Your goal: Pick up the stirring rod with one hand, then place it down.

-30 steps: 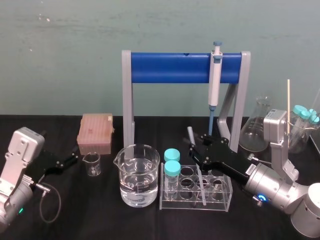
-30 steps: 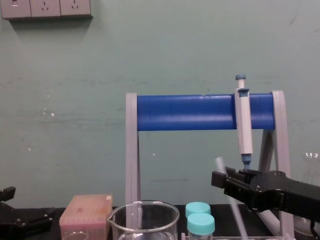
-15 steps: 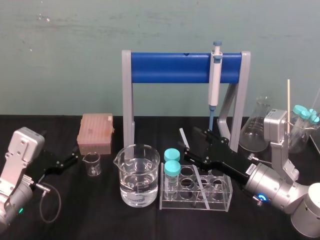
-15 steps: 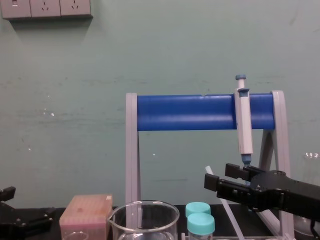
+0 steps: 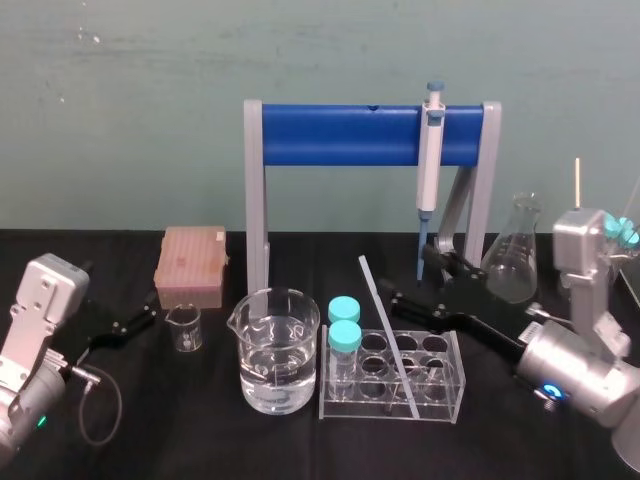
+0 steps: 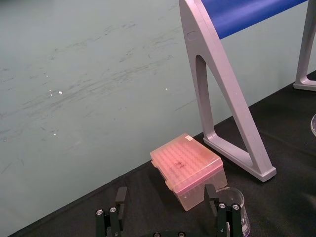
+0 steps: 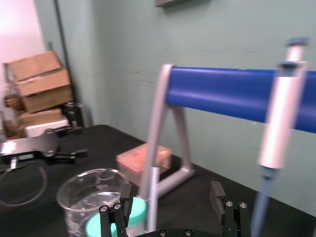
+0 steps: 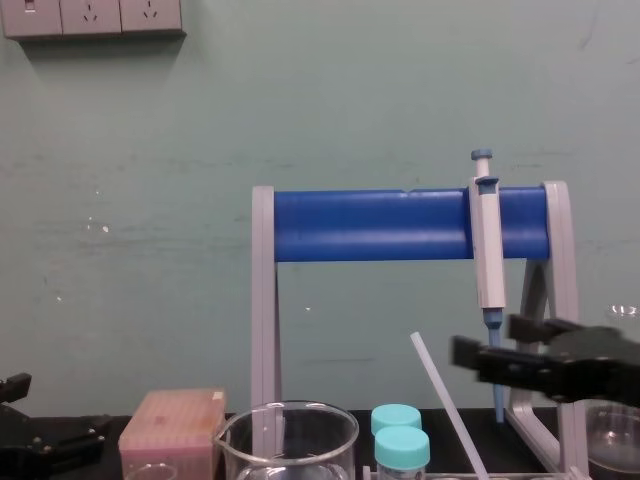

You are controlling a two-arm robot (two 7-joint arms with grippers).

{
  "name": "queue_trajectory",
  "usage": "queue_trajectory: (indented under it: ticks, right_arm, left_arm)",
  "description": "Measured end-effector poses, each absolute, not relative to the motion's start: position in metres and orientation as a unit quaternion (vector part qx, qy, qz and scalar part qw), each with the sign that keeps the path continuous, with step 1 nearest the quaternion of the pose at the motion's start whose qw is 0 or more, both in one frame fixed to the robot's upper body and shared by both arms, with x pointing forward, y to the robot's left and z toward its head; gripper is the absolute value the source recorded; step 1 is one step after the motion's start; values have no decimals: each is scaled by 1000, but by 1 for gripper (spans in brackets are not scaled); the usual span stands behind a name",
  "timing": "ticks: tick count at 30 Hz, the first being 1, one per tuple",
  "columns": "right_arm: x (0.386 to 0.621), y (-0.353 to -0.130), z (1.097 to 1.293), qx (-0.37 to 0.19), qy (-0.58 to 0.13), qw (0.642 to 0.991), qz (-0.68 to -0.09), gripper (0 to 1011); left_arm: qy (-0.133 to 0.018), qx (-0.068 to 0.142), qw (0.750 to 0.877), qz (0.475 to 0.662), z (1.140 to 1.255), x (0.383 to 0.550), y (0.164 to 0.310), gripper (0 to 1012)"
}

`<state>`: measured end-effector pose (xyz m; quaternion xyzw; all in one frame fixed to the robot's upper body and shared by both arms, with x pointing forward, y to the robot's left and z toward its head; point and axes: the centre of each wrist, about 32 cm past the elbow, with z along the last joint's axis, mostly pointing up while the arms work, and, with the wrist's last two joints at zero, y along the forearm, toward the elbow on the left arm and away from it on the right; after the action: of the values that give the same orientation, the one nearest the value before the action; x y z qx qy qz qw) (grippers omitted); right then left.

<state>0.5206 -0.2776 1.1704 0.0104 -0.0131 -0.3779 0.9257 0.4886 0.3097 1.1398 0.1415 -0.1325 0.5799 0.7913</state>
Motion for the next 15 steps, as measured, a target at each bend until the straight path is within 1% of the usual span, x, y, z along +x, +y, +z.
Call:
queue_trajectory:
  ticks: [4, 5, 7, 8, 9, 10, 14, 15]
  right_arm:
    - [512, -290, 1173, 8, -18, 906, -422, 1003]
    - [509, -295, 1172, 2, -24, 894, -448, 1003]
    - [507, -299, 1171, -6, -30, 877, -479, 1003]
    - [506, -302, 1169, -15, -36, 860, -508, 1003]
    - [505, -303, 1168, -21, -38, 852, -522, 1003]
    - [505, -306, 1164, -33, -42, 833, -551, 1003]
    - [504, -308, 1157, -57, -41, 802, -594, 1003]
    - [504, -308, 1154, -67, -36, 789, -609, 1003]
  left_arm:
    - [-132, 141, 791, 580, 1140, 489, 310, 1000]
    - [-132, 141, 791, 580, 1140, 489, 310, 1000]
    - [-132, 141, 791, 580, 1140, 489, 310, 1000]
    - [-132, 141, 791, 580, 1140, 489, 310, 1000]
    - [-132, 141, 791, 580, 1140, 489, 310, 1000]
    - [-132, 141, 791, 580, 1140, 489, 310, 1000]
    - [-132, 141, 791, 580, 1140, 489, 310, 1000]
    - [-132, 141, 791, 580, 1140, 489, 310, 1000]
